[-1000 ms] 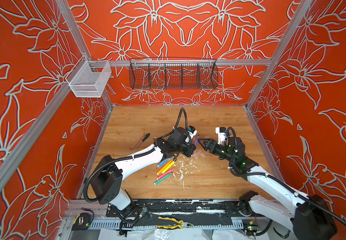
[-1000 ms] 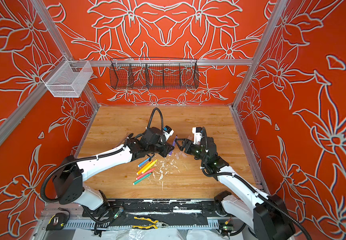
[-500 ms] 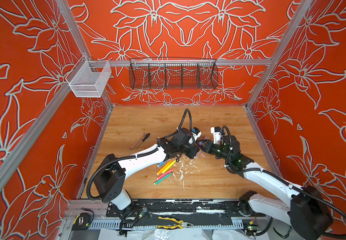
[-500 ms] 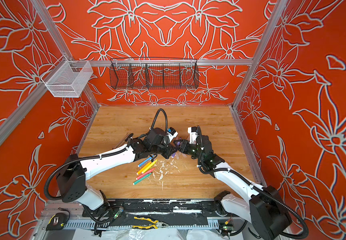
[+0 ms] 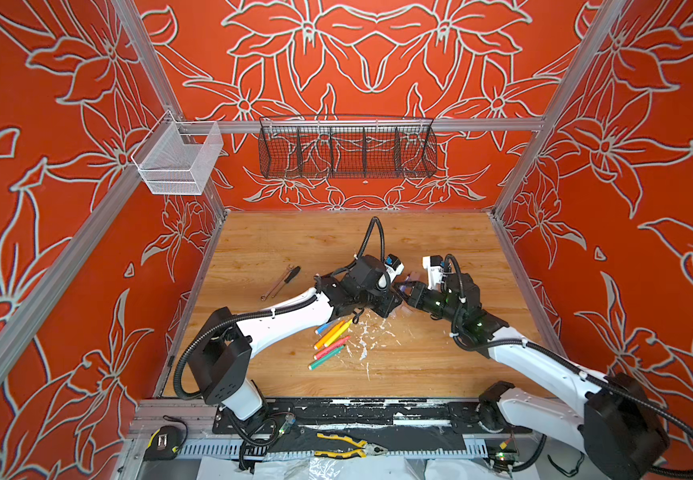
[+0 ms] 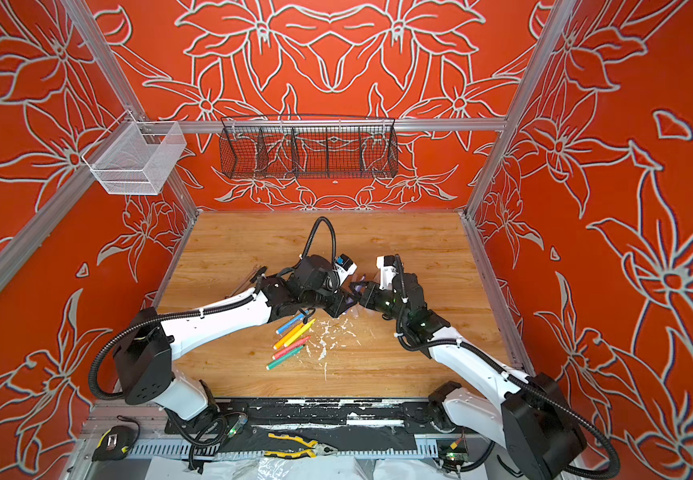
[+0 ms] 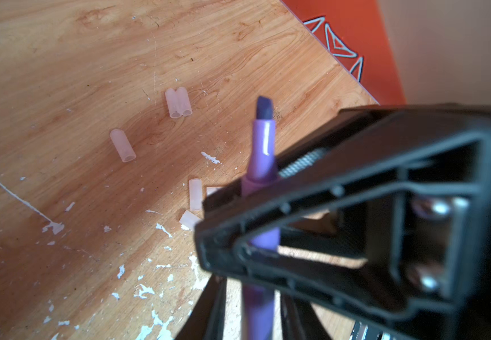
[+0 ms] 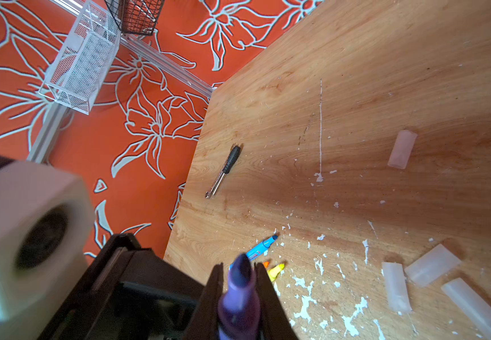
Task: Insert the pens into the pen caps
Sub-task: 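Hold the purple highlighter with the left gripper while the right gripper moves toward the caps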
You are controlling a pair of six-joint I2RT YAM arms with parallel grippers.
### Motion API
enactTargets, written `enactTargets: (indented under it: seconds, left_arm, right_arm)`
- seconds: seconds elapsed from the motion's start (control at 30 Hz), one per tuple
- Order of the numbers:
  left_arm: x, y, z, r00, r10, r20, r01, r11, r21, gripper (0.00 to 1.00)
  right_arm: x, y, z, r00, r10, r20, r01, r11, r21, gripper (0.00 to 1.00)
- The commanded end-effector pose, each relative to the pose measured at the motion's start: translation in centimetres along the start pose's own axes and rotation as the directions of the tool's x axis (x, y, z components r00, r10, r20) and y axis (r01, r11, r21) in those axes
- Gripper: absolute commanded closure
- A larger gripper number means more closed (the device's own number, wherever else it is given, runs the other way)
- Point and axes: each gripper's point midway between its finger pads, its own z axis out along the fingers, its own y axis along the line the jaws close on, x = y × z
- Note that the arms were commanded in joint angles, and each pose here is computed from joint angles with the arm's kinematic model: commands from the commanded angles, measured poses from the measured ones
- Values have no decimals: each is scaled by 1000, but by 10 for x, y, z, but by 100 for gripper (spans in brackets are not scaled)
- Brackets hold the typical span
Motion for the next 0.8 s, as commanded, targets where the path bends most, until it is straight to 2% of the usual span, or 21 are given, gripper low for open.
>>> enactTargets:
  seconds: [0.0,0.13,0.37,0.5,0.57,0.7,0.77]
  left_arm:
    - [1,-6,6,1000,8,-10,-8,999,31,68]
    - [1,-7,6,1000,6,-9,-6,999,39,69]
    - [1,-7,7,1000,6,-8,-6,999,40,77]
    - [1,-6,7,1000,6,-7,-5,999,40,95]
    - [1,-5,7,1000,2,-5,-2,1000,30,100]
    - [-3,5,3,1000,-9,21,9,1000,-29,100]
    - [-4,14,-2,999,-15,52,19,997,-75,100]
  right_arm:
    - [-2,12,-5,999,1,43,0,999,-41,95]
    - [0,15,-5,999,-13,45,15,999,-38,95]
    - [6,14,1,1000,-15,25,16,999,-31,96]
    - [10,13,5,1000,-15,15,15,1000,-25,96]
    - [9,12,5,1000,-16,16,16,1000,-17,87]
    - [4,6,1,998,-44,41,42,999,34,51]
    - [-2,0,-4,996,-72,56,66,993,102,40]
